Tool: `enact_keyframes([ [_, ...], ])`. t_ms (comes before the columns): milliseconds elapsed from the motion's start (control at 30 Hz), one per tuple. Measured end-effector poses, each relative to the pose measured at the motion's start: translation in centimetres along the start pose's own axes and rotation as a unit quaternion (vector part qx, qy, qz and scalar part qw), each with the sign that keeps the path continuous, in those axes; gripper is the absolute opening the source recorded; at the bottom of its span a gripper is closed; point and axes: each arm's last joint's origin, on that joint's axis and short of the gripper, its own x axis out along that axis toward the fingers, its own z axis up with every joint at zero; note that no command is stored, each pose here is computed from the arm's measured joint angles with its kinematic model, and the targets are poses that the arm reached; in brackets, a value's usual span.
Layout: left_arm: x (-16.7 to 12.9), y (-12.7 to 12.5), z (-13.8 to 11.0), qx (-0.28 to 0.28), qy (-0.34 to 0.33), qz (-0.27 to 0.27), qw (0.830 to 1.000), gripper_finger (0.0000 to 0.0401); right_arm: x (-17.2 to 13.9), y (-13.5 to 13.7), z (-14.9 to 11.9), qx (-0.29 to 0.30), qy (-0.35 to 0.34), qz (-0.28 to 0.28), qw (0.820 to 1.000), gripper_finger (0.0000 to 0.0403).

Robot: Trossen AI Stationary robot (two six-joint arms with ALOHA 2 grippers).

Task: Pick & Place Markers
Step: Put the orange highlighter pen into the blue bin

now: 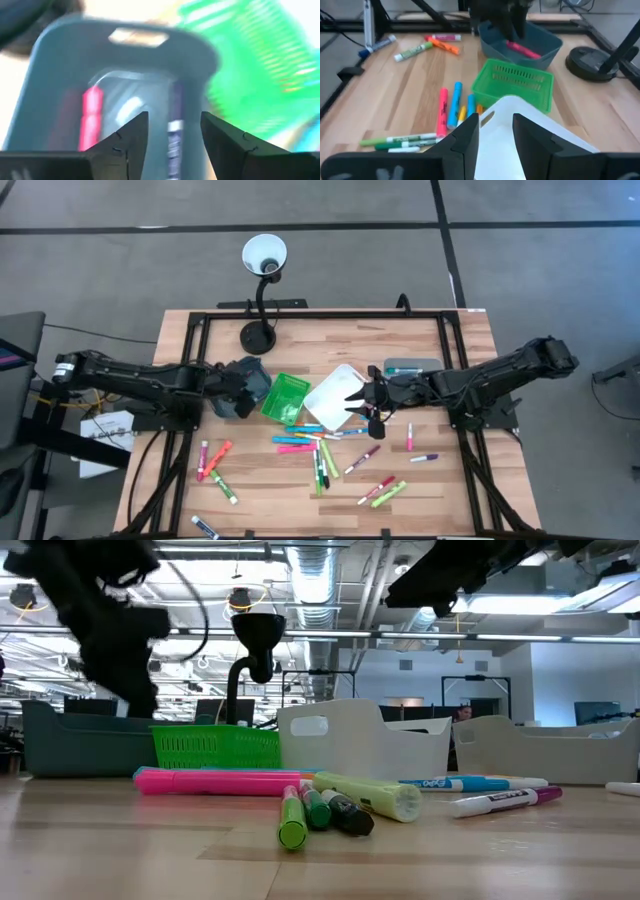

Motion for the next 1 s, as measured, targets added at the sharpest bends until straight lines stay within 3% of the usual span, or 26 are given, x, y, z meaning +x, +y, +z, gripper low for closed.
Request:
enact_keyframes([
  [200,-1.9,-2.5,0.5,0.008,0.013,-0.093,0.996,0.0158,3.8,0.6,-1.0,-0.005,0.003,0.044,0.999,0.0165],
  [467,-2.7,-7.7,-4.0,-0.005,0.098,-0.178,0.979,0.0133,6.8,0.2,-1.2,-0.018,0.056,0.032,0.998,0.0220],
  [700,-3.3,-10.5,-7.6,-0.005,0.180,-0.172,0.969,0.0125,7.1,0.3,-0.2,-0.020,0.049,0.032,0.998,0.0216],
  [1000,-3.0,-10.2,-9.3,-0.044,0.296,-0.113,0.947,0.0125,6.8,0.1,1.4,-0.043,0.028,0.031,0.998,0.0207],
])
